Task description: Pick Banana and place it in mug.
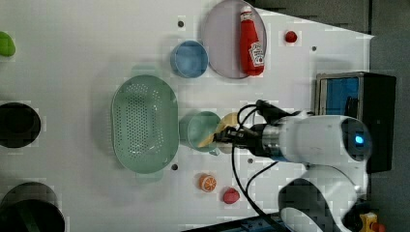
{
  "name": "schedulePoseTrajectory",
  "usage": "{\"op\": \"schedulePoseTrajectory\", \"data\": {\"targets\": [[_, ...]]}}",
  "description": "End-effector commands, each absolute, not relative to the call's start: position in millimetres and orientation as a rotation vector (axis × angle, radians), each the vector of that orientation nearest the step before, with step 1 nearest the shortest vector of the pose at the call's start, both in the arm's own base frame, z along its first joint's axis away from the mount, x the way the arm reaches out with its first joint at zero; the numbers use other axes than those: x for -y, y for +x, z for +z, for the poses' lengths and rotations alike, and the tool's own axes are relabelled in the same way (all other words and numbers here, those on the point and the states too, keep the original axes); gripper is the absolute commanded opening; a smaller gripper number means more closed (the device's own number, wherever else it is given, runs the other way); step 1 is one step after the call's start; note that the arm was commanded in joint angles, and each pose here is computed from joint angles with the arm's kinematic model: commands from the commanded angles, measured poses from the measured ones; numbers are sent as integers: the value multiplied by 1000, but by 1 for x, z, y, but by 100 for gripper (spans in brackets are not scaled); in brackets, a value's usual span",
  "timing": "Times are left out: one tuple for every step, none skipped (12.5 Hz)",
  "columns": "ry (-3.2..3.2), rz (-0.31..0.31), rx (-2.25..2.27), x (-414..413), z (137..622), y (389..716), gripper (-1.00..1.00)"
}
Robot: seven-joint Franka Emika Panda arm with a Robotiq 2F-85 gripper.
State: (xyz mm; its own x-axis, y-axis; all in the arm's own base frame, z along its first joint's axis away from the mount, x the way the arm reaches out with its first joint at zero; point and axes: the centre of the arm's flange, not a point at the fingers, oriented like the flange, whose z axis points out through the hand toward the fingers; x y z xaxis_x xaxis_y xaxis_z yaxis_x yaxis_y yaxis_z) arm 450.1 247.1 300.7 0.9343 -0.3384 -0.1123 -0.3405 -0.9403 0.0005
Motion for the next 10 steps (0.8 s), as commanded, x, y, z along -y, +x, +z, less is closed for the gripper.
{"op": "schedulePoseTrajectory", "data": {"targets": [[-3046, 188, -732, -244, 286, 454, -17], [-3047, 202, -760, -244, 279, 452, 6], [-3050, 205, -755, -244, 274, 451, 30], [-3035, 173, -752, -244, 274, 454, 50], [-3026, 152, -751, -244, 274, 456, 73], [-3026, 151, -756, -242, 274, 457, 95], [-3011, 117, -767, -240, 281, 463, 100], [-2997, 80, -786, -236, 293, 471, 100], [-2987, 40, -816, -227, 308, 479, 100], [-2986, 0, -864, -212, 333, 488, 100]]}}
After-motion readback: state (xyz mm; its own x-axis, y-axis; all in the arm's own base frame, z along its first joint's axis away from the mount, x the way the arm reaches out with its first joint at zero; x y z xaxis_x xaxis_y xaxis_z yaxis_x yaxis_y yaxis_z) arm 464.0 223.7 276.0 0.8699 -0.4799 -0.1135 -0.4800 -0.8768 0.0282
